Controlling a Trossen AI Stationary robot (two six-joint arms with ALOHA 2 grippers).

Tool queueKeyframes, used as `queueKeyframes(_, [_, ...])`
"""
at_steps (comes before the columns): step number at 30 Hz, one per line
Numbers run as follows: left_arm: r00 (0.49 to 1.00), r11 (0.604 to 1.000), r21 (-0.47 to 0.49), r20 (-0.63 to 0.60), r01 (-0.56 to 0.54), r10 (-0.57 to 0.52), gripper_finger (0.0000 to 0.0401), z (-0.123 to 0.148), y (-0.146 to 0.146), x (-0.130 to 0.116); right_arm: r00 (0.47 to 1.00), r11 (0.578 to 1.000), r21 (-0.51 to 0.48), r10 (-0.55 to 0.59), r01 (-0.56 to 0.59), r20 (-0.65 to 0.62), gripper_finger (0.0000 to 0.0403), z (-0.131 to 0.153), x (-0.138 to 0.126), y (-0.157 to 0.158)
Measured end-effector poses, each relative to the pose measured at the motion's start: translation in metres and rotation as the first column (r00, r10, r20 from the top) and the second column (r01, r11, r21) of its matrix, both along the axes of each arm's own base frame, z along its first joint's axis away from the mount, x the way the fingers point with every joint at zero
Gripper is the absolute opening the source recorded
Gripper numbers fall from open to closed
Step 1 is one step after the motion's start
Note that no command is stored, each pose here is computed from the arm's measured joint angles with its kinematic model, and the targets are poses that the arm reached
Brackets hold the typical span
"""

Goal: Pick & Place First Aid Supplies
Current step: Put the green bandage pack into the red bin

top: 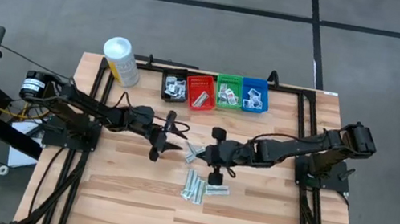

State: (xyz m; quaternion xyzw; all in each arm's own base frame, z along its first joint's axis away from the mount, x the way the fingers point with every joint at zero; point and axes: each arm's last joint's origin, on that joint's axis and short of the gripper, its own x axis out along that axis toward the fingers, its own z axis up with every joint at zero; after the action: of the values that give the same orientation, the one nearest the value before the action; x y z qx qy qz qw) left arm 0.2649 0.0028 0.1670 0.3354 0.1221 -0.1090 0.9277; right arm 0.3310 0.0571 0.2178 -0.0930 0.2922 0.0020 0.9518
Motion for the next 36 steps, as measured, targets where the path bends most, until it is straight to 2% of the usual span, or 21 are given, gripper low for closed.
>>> queueKeyframes(8, [1.0, 1.0, -0.003, 0.0, -0.001, 0.001, 0.0205, 0.0, 0.0, 0.0, 0.994, 0.996, -0.073, 0.064, -0.058, 0.086, 0.0, 0.008, 0.004, 0.003])
queueKeyframes(17, [1.0, 1.0, -0.003, 0.014, 0.0, 0.0, 0.0194, 0.001, 0.0, 0.0, 0.989, 0.991, -0.107, 0.087, -0.074, 0.12, 0.0, 0.011, 0.006, 0.004])
queueKeyframes(22, [1.0, 1.0, -0.003, 0.016, 0.001, 0.0, 0.0146, 0.002, 0.0, 0.001, 0.989, 0.991, -0.107, 0.087, -0.074, 0.12, 0.0, 0.011, 0.006, 0.004])
queueKeyframes(31, [1.0, 1.0, -0.025, 0.028, 0.01, -0.009, 0.0013, 0.003, 0.0, 0.001, 0.989, 0.992, -0.107, 0.087, -0.075, 0.119, 0.0, 0.011, 0.006, 0.004])
queueKeyframes(36, [0.999, 0.999, -0.038, 0.031, 0.03, -0.029, 0.0007, 0.003, -0.001, 0.001, 0.989, 0.991, -0.107, 0.087, -0.074, 0.117, 0.0, 0.011, 0.006, 0.004])
